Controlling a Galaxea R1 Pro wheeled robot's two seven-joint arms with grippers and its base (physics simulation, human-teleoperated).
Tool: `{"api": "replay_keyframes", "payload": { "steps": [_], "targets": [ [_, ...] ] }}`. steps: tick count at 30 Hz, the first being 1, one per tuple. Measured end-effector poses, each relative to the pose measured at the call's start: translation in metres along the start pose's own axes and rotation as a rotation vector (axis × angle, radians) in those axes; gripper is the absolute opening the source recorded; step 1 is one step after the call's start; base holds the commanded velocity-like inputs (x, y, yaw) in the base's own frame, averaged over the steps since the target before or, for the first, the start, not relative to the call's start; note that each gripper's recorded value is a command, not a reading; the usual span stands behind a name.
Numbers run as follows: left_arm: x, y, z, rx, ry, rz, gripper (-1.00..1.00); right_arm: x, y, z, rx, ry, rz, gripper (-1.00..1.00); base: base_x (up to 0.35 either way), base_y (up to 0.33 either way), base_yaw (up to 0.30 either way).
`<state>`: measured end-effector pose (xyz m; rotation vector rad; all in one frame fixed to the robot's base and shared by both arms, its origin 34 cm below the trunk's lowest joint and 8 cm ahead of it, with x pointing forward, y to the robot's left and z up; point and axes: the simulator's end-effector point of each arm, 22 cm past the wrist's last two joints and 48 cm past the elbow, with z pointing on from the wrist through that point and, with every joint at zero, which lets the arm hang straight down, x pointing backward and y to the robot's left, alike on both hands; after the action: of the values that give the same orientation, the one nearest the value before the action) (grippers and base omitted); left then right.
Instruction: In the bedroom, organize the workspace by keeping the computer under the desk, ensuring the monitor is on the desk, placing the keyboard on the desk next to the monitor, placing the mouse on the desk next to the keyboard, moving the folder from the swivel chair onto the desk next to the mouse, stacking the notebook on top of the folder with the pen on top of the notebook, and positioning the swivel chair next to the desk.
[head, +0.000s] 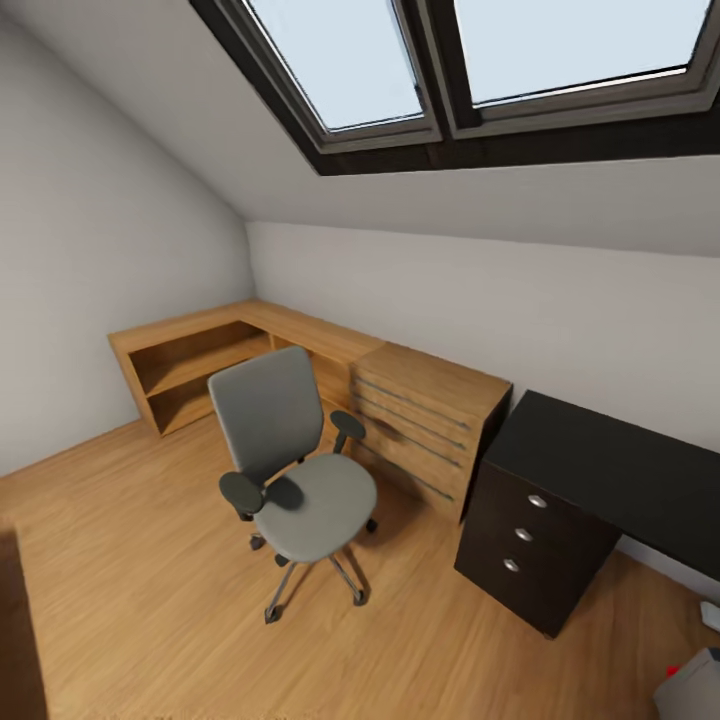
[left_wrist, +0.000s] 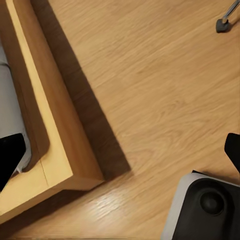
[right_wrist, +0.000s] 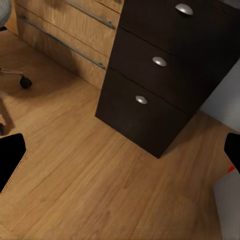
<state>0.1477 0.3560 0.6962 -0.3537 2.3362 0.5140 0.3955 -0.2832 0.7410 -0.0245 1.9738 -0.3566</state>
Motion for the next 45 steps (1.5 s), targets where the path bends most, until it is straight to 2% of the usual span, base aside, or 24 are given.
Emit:
{"api": "replay_keyframes", "payload": {
  "steps": [14, 25, 45],
  "targets": [
    [0.0003, -0.0013, 0.0, 0.006, 0.001, 0.001, 1.0, 0.0003, -0.0006, 0.0, -0.002, 0.0, -0.003, 1.0, 0.006, 0.0, 0.276],
    [0.0002, -0.0018, -0.0001, 0.009, 0.001, 0.001, 1.0, 0.0, 0.0005, -0.0003, -0.003, 0.0, -0.002, 1.0, 0.212, 0.0, 0.277],
    [0.0002, -0.0019, 0.0, 0.009, 0.001, 0.001, 1.0, 0.0002, -0.0001, -0.0001, -0.002, 0.0, -0.003, 1.0, 0.007, 0.0, 0.277]
  ]
}}
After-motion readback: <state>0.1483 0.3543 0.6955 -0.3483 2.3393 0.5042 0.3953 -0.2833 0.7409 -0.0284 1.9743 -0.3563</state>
